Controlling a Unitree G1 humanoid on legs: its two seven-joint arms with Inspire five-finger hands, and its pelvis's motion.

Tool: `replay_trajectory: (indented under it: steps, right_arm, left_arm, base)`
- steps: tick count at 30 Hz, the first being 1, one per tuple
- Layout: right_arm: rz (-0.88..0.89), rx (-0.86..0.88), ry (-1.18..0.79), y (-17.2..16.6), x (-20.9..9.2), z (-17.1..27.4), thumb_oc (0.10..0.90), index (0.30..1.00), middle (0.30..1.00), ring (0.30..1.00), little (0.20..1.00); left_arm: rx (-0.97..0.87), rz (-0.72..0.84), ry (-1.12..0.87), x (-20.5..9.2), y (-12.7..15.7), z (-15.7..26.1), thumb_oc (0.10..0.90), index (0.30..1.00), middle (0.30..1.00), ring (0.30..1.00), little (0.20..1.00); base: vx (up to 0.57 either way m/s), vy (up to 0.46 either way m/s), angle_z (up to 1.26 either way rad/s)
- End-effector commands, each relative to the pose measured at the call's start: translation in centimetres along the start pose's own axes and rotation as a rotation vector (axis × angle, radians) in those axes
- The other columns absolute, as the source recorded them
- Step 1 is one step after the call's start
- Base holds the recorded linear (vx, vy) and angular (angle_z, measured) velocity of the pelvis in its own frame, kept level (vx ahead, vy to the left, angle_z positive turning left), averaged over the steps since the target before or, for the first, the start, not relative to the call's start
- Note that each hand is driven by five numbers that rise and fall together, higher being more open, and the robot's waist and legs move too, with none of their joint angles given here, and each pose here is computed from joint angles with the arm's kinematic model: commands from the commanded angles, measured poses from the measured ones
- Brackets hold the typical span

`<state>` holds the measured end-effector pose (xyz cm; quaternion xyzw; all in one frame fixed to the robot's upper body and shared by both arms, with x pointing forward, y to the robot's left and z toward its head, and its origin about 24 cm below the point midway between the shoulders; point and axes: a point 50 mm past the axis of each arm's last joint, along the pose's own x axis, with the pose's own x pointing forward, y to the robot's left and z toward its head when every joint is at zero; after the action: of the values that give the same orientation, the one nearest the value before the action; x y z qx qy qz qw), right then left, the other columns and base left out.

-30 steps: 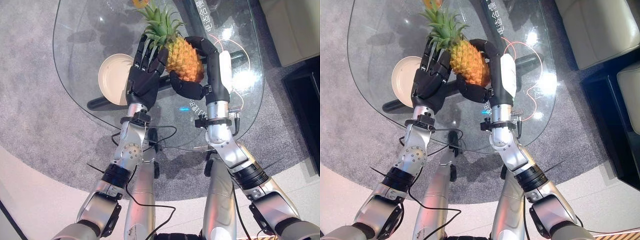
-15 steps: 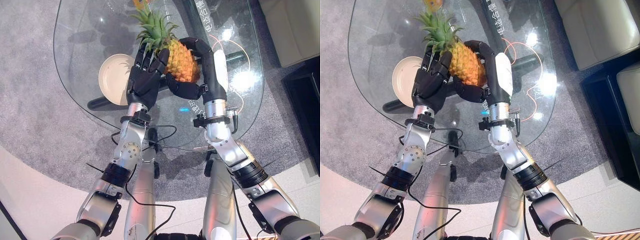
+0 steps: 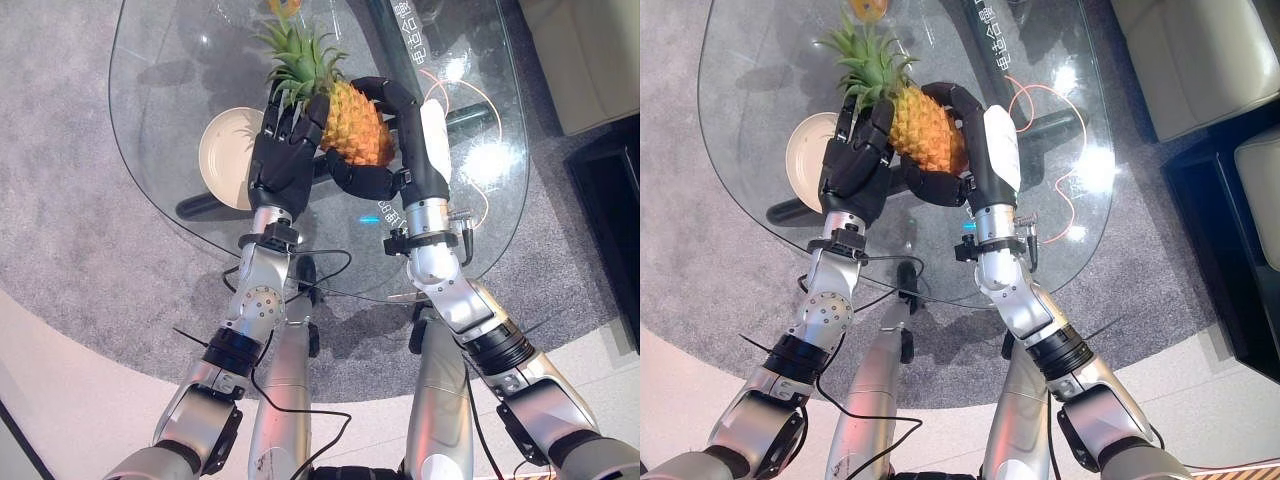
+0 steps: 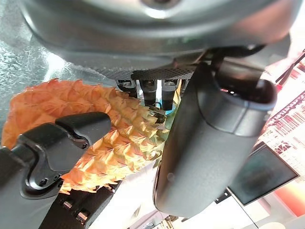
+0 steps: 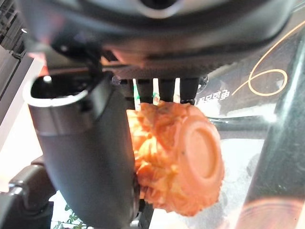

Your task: Pick up the fruit to the plate

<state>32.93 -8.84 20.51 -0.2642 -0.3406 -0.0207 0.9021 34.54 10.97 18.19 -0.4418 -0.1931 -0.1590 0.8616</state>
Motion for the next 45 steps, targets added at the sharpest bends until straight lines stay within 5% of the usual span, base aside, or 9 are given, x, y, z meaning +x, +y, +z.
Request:
replay_trajectory:
  steps: [1,27,28,29,30,45]
  right_arm:
    - [0.016,0.083,-0.455,-0.4,1.6,9.5,0.1,0.3,0.3,0.3,0.2]
    - [0.139,0.023,-0.533,0.2,1.3,10.3,0.1,0.3,0.3,0.3,0.2]
    - [0.139,0.024,-0.534,0.3,1.3,10.3,0.1,0.3,0.3,0.3,0.2]
    - [0.138,0.024,-0.533,0.3,1.3,10.3,0.1,0.3,0.3,0.3,0.2]
    - [0.137,0.025,-0.532,0.3,1.4,10.3,0.1,0.3,0.3,0.3,0.2]
    - [0.104,0.04,-0.522,0.2,1.4,10.3,0.1,0.3,0.3,0.3,0.2]
  left_arm:
    - [-0.042,-0.292,-0.179,1.8,-6.7,2.8,0.8,0.9,0.9,0.9,0.9]
    - [0.001,-0.139,-0.385,1.3,-5.6,5.2,0.8,0.9,0.9,0.9,0.9]
    - [0.003,-0.136,-0.408,1.2,-5.7,5.3,0.421,0.575,0.575,0.575,0.521]
    - [0.004,-0.136,-0.424,1.1,-5.8,5.5,0.339,0.505,0.505,0.505,0.439]
    - [0.006,-0.142,-0.436,1.1,-5.9,5.7,0.1,0.3,0.3,0.3,0.2]
    - [0.047,-0.141,-0.5,0.9,-6.6,6.2,0.1,0.3,0.3,0.3,0.2]
  base:
    - [0.0,0.0,0.0]
    - [0.0,0.0,0.0]
    - [0.0,0.0,0.0]
    - [0.0,0.0,0.0]
    - [0.0,0.0,0.0]
    - [0.0,0.0,0.0]
